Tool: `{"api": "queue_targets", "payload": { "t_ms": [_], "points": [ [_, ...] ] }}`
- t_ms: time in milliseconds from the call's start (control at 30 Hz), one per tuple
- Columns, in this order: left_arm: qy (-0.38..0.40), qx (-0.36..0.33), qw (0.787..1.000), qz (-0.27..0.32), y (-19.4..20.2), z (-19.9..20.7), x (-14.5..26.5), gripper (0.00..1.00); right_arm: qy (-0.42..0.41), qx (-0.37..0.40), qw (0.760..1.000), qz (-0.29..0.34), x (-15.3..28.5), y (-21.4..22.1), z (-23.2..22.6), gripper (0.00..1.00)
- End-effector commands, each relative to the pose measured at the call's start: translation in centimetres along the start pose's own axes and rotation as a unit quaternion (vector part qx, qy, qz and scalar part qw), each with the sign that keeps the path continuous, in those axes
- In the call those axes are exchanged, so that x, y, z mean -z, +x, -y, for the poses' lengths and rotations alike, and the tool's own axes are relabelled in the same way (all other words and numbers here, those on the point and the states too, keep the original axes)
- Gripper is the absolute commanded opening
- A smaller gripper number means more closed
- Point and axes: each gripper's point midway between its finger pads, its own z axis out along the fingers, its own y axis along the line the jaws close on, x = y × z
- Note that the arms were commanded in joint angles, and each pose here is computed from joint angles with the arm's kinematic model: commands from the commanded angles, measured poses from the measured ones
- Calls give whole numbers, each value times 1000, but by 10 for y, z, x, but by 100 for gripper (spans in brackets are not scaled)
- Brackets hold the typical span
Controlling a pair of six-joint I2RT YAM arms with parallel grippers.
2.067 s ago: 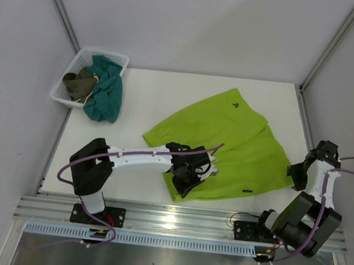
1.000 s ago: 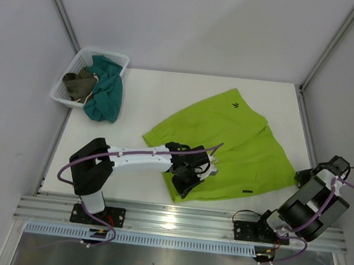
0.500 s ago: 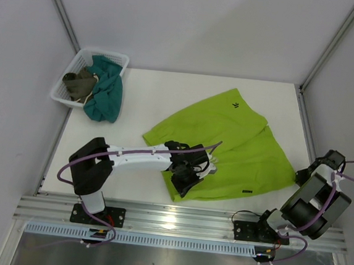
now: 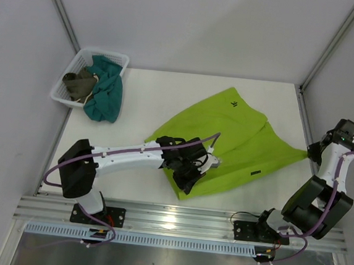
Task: Fold and stack the shorts
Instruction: Fold the shorts
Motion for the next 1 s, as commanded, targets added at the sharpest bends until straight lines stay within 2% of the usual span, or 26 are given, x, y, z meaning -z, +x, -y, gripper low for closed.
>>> {"api": "queue_targets", "payload": {
  "t_ms": [0, 200, 467, 767, 967],
  "points": [
    [27, 17, 999, 8, 2, 17, 25, 0, 0, -4, 999, 42, 15, -33, -9, 0],
    [45, 19, 998, 39, -11, 36, 49, 0, -24, -5, 997, 67, 33, -65, -31, 0],
    [49, 0, 998, 28, -17, 68, 50, 0, -38, -23, 996, 73, 37, -78, -30, 0],
    [75, 1, 995, 65, -33, 84, 69, 0, -72, -20, 991, 115, 52, -104, -79, 0],
    [89, -8, 994, 63, -44, 98, 71, 0, -87, -14, 987, 133, 61, -113, -95, 0]
  ]
}}
